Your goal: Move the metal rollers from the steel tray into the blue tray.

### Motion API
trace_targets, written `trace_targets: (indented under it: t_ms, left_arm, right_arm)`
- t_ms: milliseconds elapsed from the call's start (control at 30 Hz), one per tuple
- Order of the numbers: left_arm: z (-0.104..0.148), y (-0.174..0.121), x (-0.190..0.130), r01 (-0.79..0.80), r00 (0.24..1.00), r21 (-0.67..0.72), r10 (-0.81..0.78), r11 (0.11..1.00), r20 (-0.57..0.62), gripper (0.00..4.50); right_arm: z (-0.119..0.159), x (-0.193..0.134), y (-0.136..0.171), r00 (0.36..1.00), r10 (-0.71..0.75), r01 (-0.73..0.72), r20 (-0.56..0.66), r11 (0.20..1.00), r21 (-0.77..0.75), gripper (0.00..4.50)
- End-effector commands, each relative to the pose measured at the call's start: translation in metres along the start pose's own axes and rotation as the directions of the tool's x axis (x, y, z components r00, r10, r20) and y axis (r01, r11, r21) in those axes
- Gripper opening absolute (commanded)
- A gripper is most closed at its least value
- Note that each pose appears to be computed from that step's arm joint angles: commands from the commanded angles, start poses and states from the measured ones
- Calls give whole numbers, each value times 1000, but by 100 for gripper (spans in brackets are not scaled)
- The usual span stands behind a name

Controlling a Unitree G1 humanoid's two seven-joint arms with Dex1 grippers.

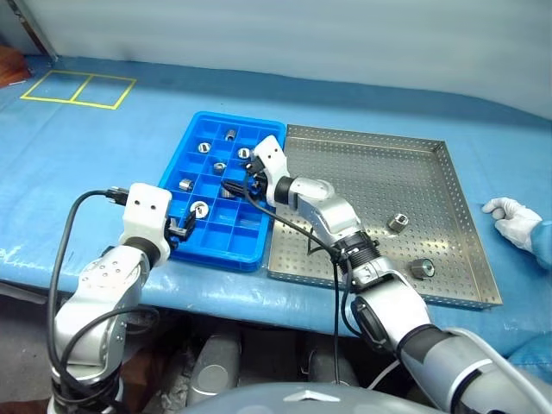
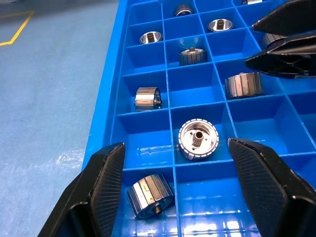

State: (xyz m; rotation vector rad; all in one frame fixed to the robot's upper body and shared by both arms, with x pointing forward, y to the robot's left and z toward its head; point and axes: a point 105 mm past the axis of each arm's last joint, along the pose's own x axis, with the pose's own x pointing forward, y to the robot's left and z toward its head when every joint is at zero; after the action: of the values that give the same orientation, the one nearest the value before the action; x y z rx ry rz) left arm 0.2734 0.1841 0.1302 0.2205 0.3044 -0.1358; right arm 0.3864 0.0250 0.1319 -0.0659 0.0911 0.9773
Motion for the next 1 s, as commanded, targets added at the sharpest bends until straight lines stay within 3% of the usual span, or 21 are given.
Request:
trace_targets:
  t_ms: [33,200,333,600,767,867,1000]
  left_arm:
    - [15,-11,1,57,996,29,-59,998,68,364]
    - [24,-29,7,158,981,16,-159,987,113,364]
    - [30,-43,14,229,964,41,-232,973,129,364]
    - [44,-68,29,346,922,66,-352,936,164,364]
    - [57,-91,32,446,867,98,-457,890,199,364]
    - [62,-102,33,487,839,116,-501,865,212,364]
    - [61,-107,36,499,833,120,-513,858,208,364]
  right_arm:
    - [27,-11,-1,995,-16,22,102,998,-57,363]
    - [19,-48,-7,995,-77,84,58,987,-138,363]
    - [2,-92,-30,967,-253,247,-17,953,-177,363]
    - [-16,-173,-61,823,-559,531,-102,820,-214,363]
    - [-34,-221,-82,672,-723,687,-162,689,-229,363]
    - [-46,-236,-87,612,-765,725,-201,644,-243,363]
    - [-57,-240,-90,587,-778,756,-224,626,-192,363]
